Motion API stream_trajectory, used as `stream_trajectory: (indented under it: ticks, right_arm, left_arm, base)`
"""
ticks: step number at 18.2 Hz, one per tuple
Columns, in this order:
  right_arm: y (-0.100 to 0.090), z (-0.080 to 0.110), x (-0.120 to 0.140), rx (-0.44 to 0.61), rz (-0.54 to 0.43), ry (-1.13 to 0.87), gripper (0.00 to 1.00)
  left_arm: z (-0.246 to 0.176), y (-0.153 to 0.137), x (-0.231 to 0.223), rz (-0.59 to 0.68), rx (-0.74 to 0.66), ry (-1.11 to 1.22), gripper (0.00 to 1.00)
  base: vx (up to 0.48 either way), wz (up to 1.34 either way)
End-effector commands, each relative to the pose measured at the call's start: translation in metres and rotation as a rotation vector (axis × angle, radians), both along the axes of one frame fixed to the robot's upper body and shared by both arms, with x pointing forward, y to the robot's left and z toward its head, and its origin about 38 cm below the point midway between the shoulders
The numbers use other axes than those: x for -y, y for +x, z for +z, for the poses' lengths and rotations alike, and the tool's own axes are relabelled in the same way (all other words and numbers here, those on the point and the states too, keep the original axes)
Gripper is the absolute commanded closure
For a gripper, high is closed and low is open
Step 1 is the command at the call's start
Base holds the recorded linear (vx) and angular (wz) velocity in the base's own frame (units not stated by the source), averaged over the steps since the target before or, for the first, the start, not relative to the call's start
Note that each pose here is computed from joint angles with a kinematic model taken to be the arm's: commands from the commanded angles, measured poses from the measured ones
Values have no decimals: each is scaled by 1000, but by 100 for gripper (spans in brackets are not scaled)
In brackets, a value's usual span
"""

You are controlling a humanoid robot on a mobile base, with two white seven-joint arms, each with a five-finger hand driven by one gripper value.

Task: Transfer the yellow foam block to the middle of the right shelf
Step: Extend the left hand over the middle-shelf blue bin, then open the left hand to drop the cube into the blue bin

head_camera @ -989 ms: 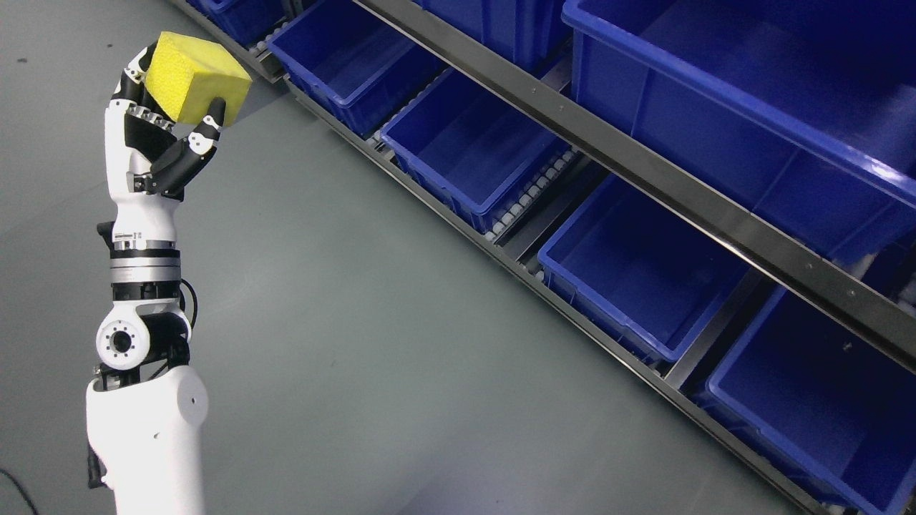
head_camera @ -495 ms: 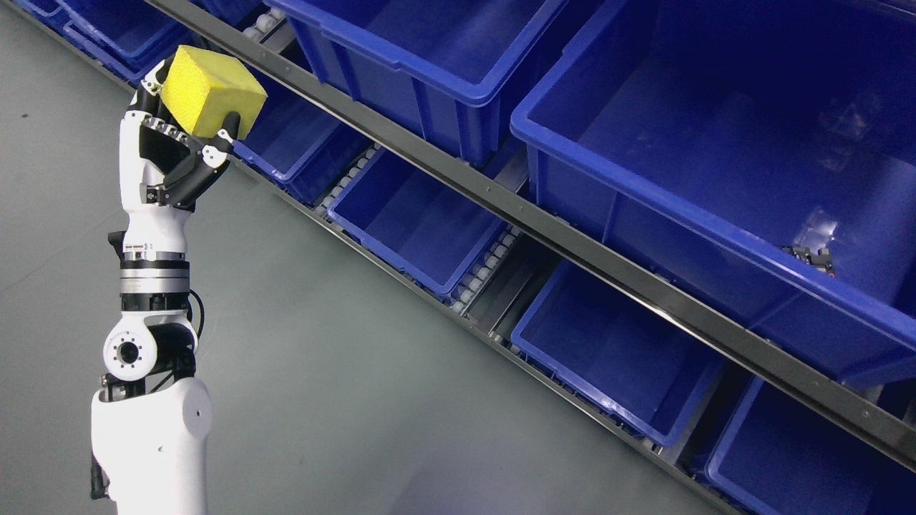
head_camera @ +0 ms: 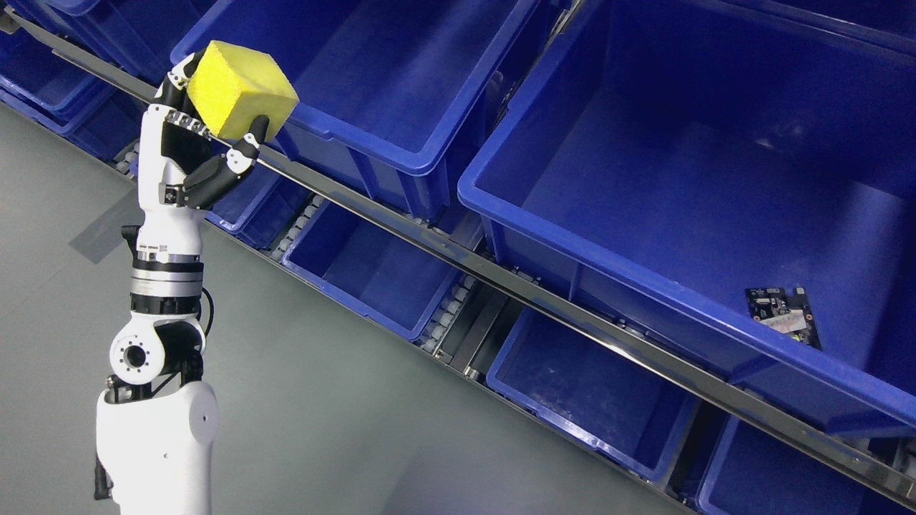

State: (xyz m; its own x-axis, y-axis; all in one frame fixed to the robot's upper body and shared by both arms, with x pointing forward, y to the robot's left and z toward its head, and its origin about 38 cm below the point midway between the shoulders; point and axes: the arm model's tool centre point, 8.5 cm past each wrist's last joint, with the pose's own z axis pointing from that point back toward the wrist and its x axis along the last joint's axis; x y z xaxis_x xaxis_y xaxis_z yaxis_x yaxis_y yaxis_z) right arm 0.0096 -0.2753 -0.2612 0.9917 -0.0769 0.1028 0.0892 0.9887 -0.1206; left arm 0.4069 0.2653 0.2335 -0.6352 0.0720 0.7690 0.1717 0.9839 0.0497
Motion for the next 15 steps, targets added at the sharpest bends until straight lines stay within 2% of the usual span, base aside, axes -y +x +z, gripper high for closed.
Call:
stream_trajectory:
  ticks: [1,3,4,7,8,10,12,14,15]
  right_arm:
    - [5,1,12,15,3,-19,0]
    - [5,1,12,15,5,-19,0]
    - [5,1,12,15,5,-19,0]
    - [5,1,12,15,5,-19,0]
    - [5,1,12,15,3,-19,0]
    - [5,1,12,15,5,-19,0]
    - [5,1,12,15,5,-19,0]
    - [5,1,12,15,5,-19,0]
    - [5,1,12,15,5,-19,0]
  left_arm:
    - [57,2,26,-74,184,53,63]
    - [107,16,30,-81,262,47,63]
    - [128,28,32,-94,208,41,63]
    - [122,66,37,-139,-132,34,63]
    - [121,84,39,-141,-196,33,63]
    - [108,125,35,-61,-315,58,63]
    - [100,150,39,-53,-393,68,57]
    - [102,161,50,-49,-424,94,40]
    - [104,166,53,-46,-434,101,40]
  base:
    - [64,-95]
    - [48,-48]
    - [0,0]
    - [0,0]
    - [0,0]
    - [0,0]
    - [0,0]
    - [0,0]
    - [0,0]
